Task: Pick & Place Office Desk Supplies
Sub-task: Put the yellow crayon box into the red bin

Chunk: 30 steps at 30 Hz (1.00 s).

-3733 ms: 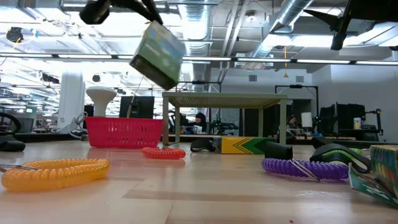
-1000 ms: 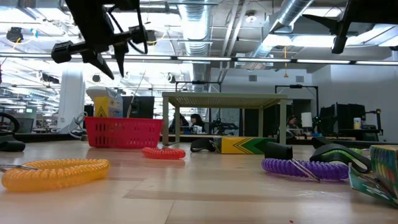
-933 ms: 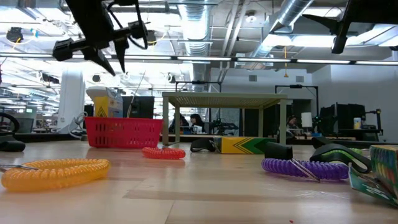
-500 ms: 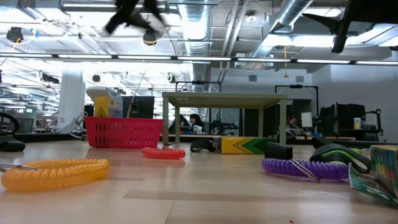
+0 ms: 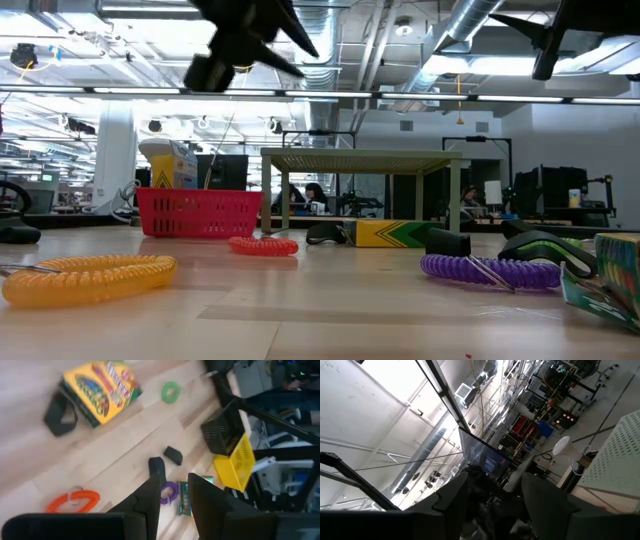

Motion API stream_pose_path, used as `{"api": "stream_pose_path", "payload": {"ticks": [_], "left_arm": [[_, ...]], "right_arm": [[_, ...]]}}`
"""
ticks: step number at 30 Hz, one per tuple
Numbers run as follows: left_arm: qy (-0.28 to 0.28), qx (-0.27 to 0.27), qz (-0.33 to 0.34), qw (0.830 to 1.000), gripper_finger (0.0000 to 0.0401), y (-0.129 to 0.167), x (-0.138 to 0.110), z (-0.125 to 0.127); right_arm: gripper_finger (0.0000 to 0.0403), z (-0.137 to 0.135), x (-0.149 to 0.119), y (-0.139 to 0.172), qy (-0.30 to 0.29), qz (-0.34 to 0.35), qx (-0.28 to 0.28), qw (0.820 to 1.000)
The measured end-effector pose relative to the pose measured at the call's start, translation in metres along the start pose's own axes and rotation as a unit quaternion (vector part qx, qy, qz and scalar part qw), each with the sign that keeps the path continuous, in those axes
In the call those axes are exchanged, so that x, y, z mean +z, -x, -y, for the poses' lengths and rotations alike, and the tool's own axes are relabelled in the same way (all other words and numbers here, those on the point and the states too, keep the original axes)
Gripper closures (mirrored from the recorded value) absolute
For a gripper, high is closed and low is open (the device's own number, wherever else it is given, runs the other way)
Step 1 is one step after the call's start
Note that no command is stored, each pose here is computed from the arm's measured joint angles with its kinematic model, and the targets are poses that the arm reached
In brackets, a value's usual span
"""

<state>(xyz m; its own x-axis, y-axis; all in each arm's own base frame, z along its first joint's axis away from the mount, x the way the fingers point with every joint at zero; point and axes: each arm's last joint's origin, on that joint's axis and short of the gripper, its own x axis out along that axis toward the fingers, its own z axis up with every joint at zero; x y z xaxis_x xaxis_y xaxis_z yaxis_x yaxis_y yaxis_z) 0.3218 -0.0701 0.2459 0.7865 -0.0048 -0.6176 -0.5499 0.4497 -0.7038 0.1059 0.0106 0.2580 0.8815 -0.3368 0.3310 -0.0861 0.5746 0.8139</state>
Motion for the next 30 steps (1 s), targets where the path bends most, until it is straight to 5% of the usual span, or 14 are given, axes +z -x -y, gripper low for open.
{"api": "stream_pose_path", "payload": {"ticks": [14, 30], "left_arm": [[0.131, 0.014, 0.034, 0.991, 0.0307, -0.063, -0.028, -0.013], [0.227, 0.058, 0.111, 0.966, 0.0226, -0.093, -0.039, -0.036]], "right_arm": [[0.022, -0.006, 0.0, 0.002, -0.02, -0.005, 0.024, 1.0], [0.022, -0.011, -0.004, 0.006, -0.031, -0.029, 0.044, 0.998]]}}
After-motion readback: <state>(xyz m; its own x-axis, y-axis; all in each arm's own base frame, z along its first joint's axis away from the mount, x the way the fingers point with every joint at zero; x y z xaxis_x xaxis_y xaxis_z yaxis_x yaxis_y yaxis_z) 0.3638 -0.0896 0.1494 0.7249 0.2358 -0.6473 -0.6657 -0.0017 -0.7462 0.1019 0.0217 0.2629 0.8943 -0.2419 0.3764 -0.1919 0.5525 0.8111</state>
